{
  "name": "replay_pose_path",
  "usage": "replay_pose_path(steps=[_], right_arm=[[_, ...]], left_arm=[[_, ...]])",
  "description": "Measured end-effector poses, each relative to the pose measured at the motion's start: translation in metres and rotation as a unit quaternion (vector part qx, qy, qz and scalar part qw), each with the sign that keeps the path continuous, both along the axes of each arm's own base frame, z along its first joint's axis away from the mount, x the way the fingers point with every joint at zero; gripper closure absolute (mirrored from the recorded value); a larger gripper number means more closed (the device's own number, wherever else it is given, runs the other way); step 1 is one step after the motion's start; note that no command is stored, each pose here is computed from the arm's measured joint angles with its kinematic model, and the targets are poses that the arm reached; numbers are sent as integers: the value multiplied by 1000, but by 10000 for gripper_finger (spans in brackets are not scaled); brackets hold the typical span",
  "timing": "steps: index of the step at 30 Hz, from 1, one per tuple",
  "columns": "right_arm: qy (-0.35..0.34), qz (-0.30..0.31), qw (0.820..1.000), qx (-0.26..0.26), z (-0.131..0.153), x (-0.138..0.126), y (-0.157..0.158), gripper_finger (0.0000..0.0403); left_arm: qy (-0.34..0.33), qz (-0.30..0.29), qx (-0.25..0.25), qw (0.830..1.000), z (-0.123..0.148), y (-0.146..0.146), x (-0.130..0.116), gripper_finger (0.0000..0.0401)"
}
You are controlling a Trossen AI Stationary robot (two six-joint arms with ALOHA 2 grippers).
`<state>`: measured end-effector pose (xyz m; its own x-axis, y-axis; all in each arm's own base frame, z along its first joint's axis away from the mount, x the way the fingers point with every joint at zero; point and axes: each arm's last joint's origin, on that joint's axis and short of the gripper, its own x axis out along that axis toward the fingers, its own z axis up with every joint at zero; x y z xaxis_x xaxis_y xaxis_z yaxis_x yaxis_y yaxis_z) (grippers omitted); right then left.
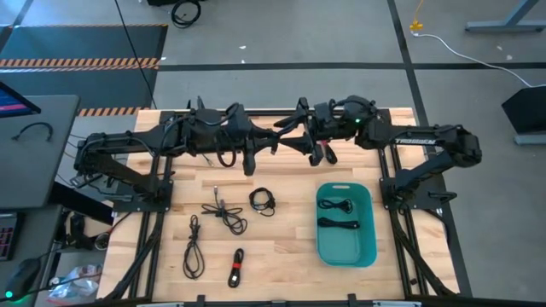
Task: Pick and place USB-C Cables
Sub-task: Put the black charger cable into the green bin
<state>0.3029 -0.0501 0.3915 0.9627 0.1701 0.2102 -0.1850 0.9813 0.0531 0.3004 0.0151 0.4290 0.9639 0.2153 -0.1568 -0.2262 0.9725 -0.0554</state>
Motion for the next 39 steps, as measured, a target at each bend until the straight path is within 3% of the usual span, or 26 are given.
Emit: replay_pose_path(steps=[4,7,10,14,15,23,28,32,39], right_arm=[[-4,5,1000,-1,-7,11,-2,172],[-12,25,1000,-8,3,13,-2,197],[-13,46,999,-18,16,11,-3,255],[7,65,998,-25,27,10,-7,372],[11,66,997,-31,29,9,-8,382],[29,65,996,-47,31,9,-6,385],[50,58,996,-42,28,6,-11,385],[66,17,997,-35,27,0,-27,386],[132,-28,991,-8,27,-26,-43,386]], left_arm=[[-1,1,-4,1000,0,0,0,336],[-1,0,-4,1000,0,-1,0,336],[0,0,-4,1000,0,-1,0,336],[-2,-1,-5,1000,0,-1,0,338],[-2,-2,-5,1000,0,-1,0,339],[-8,-33,-9,999,1,-3,1,339],[-39,-71,-10,997,9,-14,-1,251],[-61,-111,-8,992,16,-27,-6,192],[-41,-166,-17,985,13,-45,-8,181]])
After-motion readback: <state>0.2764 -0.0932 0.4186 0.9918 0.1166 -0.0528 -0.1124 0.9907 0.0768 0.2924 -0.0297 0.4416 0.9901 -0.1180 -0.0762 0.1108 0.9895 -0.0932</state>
